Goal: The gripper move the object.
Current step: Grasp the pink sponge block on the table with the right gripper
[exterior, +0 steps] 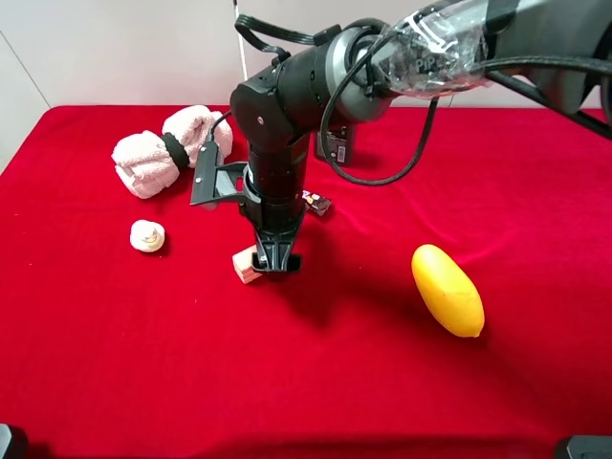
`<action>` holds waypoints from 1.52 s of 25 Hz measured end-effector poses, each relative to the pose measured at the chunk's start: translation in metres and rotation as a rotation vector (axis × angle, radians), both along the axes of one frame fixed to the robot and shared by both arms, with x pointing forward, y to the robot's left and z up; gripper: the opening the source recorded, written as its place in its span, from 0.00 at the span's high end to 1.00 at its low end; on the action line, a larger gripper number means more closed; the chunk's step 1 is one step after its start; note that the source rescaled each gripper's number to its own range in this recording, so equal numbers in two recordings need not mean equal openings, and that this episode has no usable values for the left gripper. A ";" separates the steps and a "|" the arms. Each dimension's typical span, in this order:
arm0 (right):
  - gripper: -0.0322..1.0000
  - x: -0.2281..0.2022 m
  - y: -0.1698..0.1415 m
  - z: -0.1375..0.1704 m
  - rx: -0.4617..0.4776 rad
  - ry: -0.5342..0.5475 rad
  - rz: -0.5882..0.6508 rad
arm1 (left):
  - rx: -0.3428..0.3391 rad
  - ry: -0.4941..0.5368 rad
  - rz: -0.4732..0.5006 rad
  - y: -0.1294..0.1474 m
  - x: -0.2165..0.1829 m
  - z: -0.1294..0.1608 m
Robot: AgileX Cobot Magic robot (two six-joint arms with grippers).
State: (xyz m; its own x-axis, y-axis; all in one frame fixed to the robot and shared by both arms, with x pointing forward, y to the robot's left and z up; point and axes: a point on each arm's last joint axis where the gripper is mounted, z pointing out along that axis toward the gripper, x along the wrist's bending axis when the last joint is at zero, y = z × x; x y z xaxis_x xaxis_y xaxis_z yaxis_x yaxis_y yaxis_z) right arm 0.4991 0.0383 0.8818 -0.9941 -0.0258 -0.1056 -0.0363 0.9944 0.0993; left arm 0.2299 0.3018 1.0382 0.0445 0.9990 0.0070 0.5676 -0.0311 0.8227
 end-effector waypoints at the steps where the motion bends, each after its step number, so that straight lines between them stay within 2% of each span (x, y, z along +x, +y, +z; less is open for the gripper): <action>1: 0.00 0.000 0.000 -0.001 -0.001 0.001 0.000 | 0.000 0.000 0.000 0.000 0.000 0.000; 13: 0.00 0.000 0.000 -0.015 -0.024 0.020 -0.001 | 0.000 0.000 0.000 0.000 0.000 0.000; 32: 0.00 -0.001 0.000 -0.019 -0.023 0.028 -0.014 | 0.000 0.000 0.000 0.000 0.000 0.000; 35: 0.05 -0.001 0.000 -0.019 -0.022 0.029 -0.020 | 0.000 0.000 0.000 0.000 0.000 0.000; 38: 0.16 -0.004 0.002 -0.019 -0.024 0.030 -0.014 | 0.000 0.000 0.000 0.000 0.000 0.000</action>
State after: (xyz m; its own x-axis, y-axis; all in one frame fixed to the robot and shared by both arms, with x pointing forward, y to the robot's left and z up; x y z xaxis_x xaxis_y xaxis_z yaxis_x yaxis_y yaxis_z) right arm 0.4955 0.0405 0.8626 -0.9970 -0.0141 -0.0755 -0.0198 0.9969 0.0762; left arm 0.2299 0.3018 1.0382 0.0445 0.9990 0.0070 0.5676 -0.0311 0.8227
